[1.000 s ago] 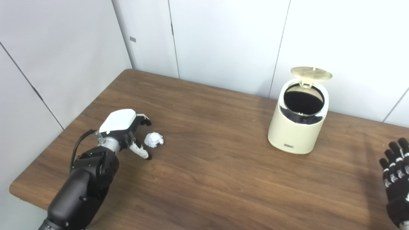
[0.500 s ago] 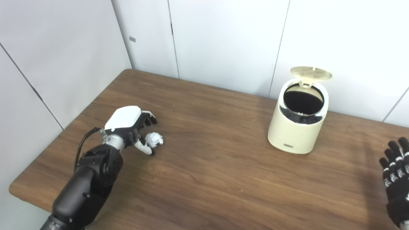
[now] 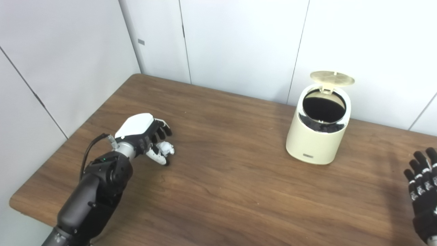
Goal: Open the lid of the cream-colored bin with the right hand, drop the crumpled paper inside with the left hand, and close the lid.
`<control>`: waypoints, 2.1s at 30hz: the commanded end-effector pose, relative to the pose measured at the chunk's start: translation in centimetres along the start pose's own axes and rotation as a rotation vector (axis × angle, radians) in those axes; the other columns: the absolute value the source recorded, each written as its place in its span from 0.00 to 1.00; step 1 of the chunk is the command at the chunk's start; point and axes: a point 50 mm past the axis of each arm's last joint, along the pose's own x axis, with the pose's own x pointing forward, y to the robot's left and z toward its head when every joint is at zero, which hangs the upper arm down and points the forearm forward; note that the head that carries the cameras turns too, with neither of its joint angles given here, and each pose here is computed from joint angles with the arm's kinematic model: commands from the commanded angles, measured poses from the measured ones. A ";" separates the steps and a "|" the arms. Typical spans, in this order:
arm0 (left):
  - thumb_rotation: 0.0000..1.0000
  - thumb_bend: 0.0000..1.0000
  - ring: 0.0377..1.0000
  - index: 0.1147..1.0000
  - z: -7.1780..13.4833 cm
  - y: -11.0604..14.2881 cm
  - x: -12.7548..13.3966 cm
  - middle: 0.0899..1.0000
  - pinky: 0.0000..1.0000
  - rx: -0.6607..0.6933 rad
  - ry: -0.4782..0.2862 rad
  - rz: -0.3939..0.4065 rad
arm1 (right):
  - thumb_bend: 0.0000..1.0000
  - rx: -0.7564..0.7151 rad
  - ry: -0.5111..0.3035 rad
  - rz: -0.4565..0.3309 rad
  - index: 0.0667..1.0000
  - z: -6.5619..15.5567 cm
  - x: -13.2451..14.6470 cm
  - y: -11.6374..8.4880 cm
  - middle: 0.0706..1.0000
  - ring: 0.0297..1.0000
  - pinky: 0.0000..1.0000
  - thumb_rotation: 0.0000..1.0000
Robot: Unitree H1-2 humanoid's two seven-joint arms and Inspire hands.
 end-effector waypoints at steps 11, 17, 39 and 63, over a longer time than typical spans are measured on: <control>0.00 0.80 0.58 0.60 1.0 2.5 0.6 0.60 0.53 0.058 0.007 0.011 | 0.62 -0.008 -0.080 0.009 0.97 2.1 0.6 0.3 0.94 0.96 0.97 1.00; 0.00 0.64 0.48 0.51 1.5 2.6 1.0 0.47 0.42 0.056 0.015 0.011 | 0.62 -0.013 -0.082 0.002 0.97 2.4 0.4 0.5 0.92 0.95 0.93 1.00; 0.00 0.50 0.42 0.39 1.7 2.8 1.1 0.48 0.42 0.091 0.003 0.059 | 0.63 0.029 -0.085 0.020 0.97 2.2 0.5 0.4 0.92 0.94 0.93 1.00; 0.00 0.46 0.34 0.45 10.5 6.5 -0.8 0.38 0.27 0.045 -0.350 0.183 | 0.64 0.078 -0.076 0.038 0.99 -1.6 1.5 -0.9 0.96 0.98 1.00 1.00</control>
